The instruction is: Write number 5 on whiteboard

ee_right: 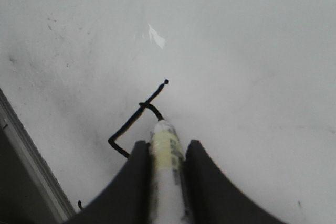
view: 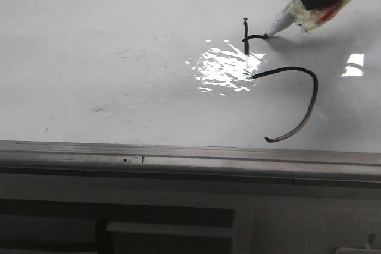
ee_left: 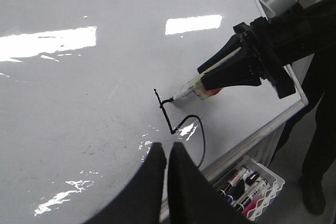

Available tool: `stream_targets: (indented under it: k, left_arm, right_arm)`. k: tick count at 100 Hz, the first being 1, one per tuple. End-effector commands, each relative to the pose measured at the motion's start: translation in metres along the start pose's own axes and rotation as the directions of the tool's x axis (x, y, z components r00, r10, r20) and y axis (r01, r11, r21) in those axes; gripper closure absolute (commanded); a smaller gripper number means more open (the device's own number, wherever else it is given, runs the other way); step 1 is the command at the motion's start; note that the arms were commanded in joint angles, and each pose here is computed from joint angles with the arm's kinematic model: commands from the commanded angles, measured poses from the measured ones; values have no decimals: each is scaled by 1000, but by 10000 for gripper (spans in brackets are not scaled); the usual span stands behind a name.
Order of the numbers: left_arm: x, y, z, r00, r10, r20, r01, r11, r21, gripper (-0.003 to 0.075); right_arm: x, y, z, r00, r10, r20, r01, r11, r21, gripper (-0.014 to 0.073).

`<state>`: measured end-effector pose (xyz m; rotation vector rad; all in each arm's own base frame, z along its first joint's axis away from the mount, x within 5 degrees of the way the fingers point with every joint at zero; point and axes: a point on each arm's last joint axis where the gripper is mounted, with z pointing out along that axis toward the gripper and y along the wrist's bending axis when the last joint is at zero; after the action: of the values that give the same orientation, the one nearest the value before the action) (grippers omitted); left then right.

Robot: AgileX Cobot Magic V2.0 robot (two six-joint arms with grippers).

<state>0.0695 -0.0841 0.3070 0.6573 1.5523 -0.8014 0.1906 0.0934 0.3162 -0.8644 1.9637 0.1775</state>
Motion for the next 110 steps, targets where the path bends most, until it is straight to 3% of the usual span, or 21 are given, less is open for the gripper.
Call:
stream_targets:
  k: [1,17,39,50,57,72,79,99,110]
  left_arm:
    - [-9,-1,0,999,-15,28,15,1000,1,741]
    - [-9,-1,0,999,-15,28,15,1000,1,741]
    - [-9,0,0,999,-15,30,16,1000,-6,740]
    - [-9,0,0,999,-14,30,14,1000,-5,732]
    - [-8,-2,1,1000,-6,16,6,1000,14,666]
    - [-17,-6,15,999,25,-39,-22,996,86,356]
    - [-24,-7,28,995,51,-88,-39,990,137,267]
    - [-31,-10,76,932,221,-288,-107,926,362,263]
    - [-34,-8,95,905,298,-304,-151,892,425,288]
  right_arm:
    - [-4,-13,-10,999,-27,19,26,997,75,636]
    - [-4,-21,-27,997,28,73,-38,989,145,637]
    - [-3,-19,-29,998,30,60,-37,991,130,637]
    - [-13,-14,-47,992,8,130,-25,991,129,637]
    - [-22,-7,-65,980,-25,198,0,992,125,637]
    - [-33,11,-89,948,-125,294,105,991,84,639]
    - [-35,20,-88,943,-150,296,148,989,28,640]
    - [-35,54,-69,946,-213,243,262,946,-191,640]
    - [-37,71,-60,935,-256,245,318,911,-263,640]
